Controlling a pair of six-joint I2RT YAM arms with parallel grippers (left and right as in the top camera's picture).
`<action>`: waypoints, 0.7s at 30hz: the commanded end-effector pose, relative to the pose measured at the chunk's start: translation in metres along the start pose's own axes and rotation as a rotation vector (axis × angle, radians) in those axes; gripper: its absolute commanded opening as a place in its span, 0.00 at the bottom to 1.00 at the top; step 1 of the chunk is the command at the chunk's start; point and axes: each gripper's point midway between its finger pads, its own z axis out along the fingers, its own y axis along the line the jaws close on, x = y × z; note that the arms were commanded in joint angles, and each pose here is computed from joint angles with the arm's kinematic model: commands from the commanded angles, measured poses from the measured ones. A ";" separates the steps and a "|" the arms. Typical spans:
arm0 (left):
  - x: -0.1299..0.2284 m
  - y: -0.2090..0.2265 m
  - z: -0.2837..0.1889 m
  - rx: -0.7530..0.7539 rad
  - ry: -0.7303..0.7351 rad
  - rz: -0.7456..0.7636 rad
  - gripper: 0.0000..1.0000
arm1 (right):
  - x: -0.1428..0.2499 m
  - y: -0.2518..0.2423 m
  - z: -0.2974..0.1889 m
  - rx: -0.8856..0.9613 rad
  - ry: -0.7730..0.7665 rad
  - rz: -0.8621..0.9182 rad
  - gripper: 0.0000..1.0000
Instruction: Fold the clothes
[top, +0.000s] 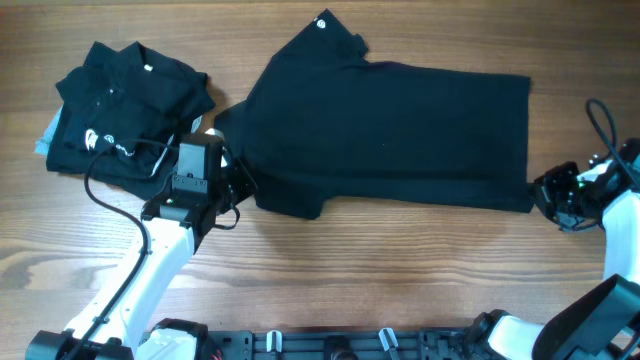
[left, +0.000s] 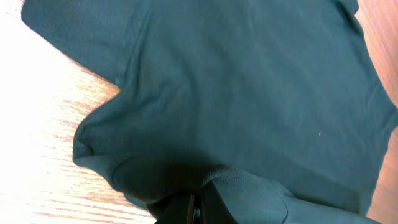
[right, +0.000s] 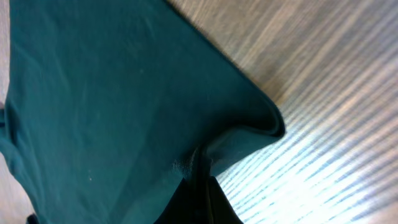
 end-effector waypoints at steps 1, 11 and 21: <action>-0.018 -0.002 -0.003 -0.017 -0.083 0.026 0.04 | -0.007 0.005 0.010 0.025 -0.009 0.010 0.04; -0.039 -0.018 0.008 0.046 -0.158 0.069 0.04 | -0.030 0.002 0.023 0.053 -0.088 0.093 0.04; -0.045 -0.019 0.029 0.059 -0.169 0.071 0.04 | -0.036 0.006 0.023 0.039 -0.108 0.084 0.09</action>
